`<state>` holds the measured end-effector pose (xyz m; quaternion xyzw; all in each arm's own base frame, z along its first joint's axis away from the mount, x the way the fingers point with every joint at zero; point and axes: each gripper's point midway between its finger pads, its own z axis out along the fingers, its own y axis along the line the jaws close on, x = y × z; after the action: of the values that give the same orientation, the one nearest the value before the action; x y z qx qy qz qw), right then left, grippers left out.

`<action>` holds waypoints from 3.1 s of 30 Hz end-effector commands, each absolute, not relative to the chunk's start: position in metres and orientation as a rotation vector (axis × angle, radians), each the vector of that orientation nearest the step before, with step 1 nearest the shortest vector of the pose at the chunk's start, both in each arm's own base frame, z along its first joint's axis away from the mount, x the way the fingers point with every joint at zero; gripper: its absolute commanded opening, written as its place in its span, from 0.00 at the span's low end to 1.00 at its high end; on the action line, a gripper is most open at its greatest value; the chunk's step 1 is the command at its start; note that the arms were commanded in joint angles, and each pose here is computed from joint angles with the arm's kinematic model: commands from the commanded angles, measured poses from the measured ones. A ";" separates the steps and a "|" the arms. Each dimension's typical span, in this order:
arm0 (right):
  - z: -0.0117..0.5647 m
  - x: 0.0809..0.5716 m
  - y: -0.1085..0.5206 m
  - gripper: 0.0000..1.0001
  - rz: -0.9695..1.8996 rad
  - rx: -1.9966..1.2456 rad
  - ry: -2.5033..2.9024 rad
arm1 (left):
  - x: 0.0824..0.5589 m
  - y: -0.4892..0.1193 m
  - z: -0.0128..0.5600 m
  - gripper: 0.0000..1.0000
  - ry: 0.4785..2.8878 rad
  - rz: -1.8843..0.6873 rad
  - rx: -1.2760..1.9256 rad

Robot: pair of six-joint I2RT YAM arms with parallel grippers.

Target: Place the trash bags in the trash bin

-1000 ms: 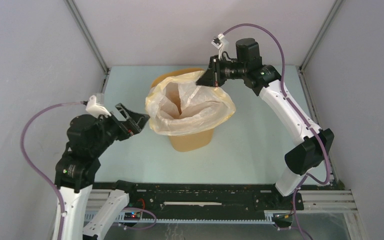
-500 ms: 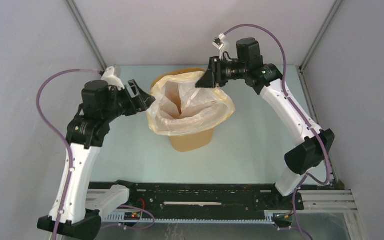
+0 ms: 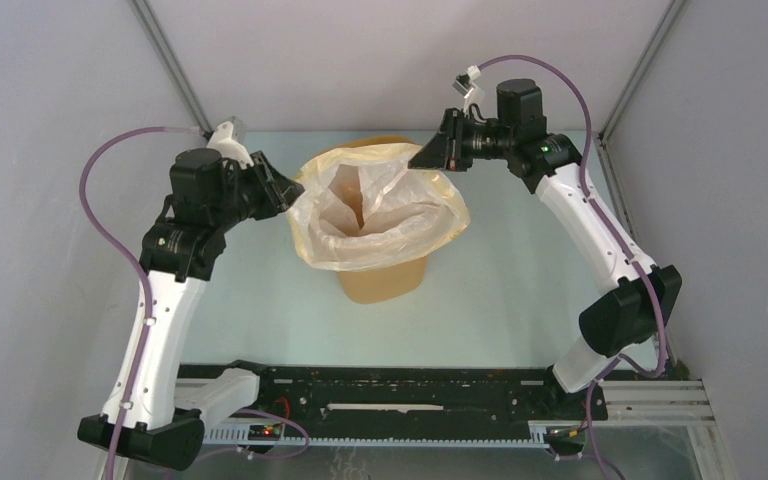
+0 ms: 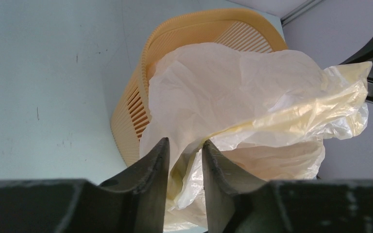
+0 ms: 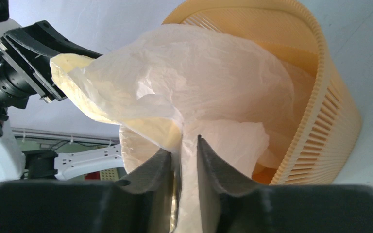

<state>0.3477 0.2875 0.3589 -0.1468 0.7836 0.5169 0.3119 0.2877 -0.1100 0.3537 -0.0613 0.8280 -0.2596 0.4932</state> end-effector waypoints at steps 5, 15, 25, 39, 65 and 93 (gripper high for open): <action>0.395 0.357 0.275 0.18 1.414 -0.390 1.958 | 0.307 -0.104 0.377 0.27 1.923 -0.612 -0.197; 0.370 0.416 0.271 0.00 1.487 -0.177 1.992 | 0.347 -0.091 0.358 0.11 1.998 -0.553 -0.329; 0.352 0.453 0.270 0.00 1.473 -0.129 2.027 | 0.377 -0.084 0.342 0.24 2.046 -0.539 -0.388; 0.351 0.464 0.258 0.00 1.548 -0.086 2.013 | 0.397 -0.080 0.339 0.38 2.048 -0.526 -0.442; 0.391 0.398 0.254 0.69 1.698 -0.226 1.907 | 0.395 -0.089 0.347 0.41 2.058 -0.617 -0.438; 0.380 0.435 0.272 0.00 1.679 -0.146 1.945 | 0.401 -0.096 0.362 0.27 1.965 -0.866 -0.443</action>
<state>0.4260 0.2710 0.3693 -0.0532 0.7339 0.6246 0.2616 0.3938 -0.0865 0.3542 -0.1902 0.8108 -0.3162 0.4543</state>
